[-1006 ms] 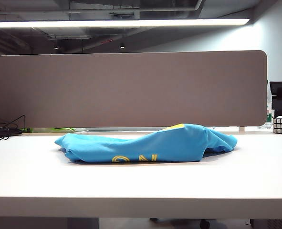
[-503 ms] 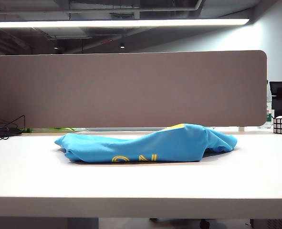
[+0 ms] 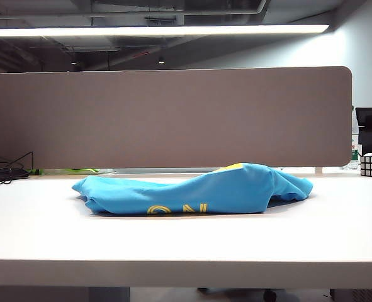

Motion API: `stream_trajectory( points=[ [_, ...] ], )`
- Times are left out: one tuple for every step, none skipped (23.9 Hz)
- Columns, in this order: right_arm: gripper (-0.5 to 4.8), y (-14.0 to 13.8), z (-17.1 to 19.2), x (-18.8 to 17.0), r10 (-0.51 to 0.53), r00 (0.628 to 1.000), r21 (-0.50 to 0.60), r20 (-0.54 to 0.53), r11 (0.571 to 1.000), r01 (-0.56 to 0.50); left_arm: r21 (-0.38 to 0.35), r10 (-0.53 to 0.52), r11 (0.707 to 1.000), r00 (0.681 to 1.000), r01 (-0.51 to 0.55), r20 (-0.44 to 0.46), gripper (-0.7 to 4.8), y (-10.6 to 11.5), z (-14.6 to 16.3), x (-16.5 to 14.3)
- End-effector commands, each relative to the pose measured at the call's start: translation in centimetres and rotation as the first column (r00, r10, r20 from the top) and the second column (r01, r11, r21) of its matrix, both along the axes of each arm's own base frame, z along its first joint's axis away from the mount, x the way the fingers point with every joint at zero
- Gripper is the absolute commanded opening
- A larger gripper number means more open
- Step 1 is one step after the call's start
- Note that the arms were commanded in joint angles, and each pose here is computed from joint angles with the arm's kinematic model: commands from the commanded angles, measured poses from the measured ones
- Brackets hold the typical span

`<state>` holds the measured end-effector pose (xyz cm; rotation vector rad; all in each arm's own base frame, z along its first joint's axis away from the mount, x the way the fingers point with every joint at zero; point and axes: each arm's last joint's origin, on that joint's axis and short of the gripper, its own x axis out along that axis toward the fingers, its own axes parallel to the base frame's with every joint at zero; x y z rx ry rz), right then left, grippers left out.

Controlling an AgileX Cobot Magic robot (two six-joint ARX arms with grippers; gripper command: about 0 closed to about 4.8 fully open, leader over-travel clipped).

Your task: Fold the bottom side of the soccer jersey horizontally towards the center, about one-third of the way, then fold the sleeve back towards the center, creating a straight line along the edge of the the soccer jersey, and finally fold the bottom of the soccer jersey up towards the top, creating a neat rectangle.

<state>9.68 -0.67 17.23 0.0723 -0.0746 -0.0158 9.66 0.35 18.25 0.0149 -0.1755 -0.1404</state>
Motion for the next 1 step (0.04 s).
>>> stream_trajectory(
  points=[
    [-0.01,0.0,-0.04,0.01,0.0,1.0,-0.001,0.01,1.0,0.0,-0.001,0.001,1.0,1.0,-0.001,0.006,-0.06,0.0,0.1,-0.01]
  ],
)
